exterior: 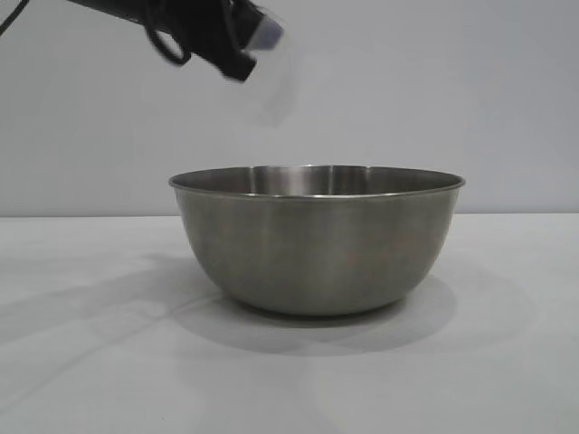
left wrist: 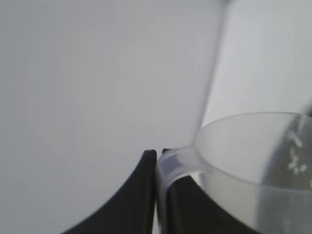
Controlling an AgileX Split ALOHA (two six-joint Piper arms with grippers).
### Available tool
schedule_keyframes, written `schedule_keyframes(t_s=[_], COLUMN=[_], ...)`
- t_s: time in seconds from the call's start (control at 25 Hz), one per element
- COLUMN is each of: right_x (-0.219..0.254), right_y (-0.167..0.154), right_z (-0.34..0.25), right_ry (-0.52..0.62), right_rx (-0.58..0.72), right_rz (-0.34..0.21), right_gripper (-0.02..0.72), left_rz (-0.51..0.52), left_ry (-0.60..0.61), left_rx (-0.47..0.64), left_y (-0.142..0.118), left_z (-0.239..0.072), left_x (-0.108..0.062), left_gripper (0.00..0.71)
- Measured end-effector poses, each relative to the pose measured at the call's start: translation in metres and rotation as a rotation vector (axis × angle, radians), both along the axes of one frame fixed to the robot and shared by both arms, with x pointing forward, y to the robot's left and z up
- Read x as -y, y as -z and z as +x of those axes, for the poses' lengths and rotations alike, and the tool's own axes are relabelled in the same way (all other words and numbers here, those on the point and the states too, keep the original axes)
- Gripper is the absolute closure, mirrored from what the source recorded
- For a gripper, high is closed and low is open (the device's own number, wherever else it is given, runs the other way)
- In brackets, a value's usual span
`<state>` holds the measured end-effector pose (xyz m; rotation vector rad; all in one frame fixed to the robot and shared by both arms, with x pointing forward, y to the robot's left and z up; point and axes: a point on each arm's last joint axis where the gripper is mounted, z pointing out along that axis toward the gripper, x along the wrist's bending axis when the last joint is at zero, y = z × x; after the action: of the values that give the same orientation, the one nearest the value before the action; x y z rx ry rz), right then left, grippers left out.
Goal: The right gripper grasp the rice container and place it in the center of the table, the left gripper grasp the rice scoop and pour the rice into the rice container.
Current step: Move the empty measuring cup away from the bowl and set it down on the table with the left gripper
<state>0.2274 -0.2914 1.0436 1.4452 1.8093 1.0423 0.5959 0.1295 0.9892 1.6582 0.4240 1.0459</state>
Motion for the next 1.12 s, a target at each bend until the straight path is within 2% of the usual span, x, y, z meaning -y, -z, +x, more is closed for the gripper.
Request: schedule_keyframes(t_s=[0.08, 0.16, 0.36, 0.48, 0.6, 0.88, 1.12], right_x=[0.0, 0.0, 0.0, 0.0, 0.0, 0.0, 0.0], right_y=[0.0, 0.0, 0.0, 0.0, 0.0, 0.0, 0.0], right_z=[0.0, 0.0, 0.0, 0.0, 0.0, 0.0, 0.0], right_ry=[0.0, 0.0, 0.001, 0.001, 0.001, 0.005, 0.005], right_rx=[0.0, 0.0, 0.0, 0.0, 0.0, -0.001, -0.002], right_rz=[0.0, 0.0, -0.001, -0.001, -0.001, 0.005, 0.006], right_gripper=[0.376, 0.376, 0.376, 0.376, 0.376, 0.376, 0.376], left_rz=[-0.119, -0.196, -0.258, -0.271, -0.271, -0.24, -0.232], left_ry=[-0.056, -0.113, -0.239, -0.291, -0.317, -0.345, -0.364], left_rx=[-0.072, -0.104, -0.155, -0.18, -0.224, -0.352, -0.395], left_y=[0.004, 0.011, 0.043, 0.057, 0.075, 0.117, 0.132], left_z=[0.002, 0.002, -0.018, -0.032, -0.038, -0.041, -0.042], left_x=[-0.015, -0.035, -0.089, -0.109, -0.116, -0.117, -0.118], left_gripper=[0.71, 0.71, 0.71, 0.71, 0.71, 0.71, 0.71])
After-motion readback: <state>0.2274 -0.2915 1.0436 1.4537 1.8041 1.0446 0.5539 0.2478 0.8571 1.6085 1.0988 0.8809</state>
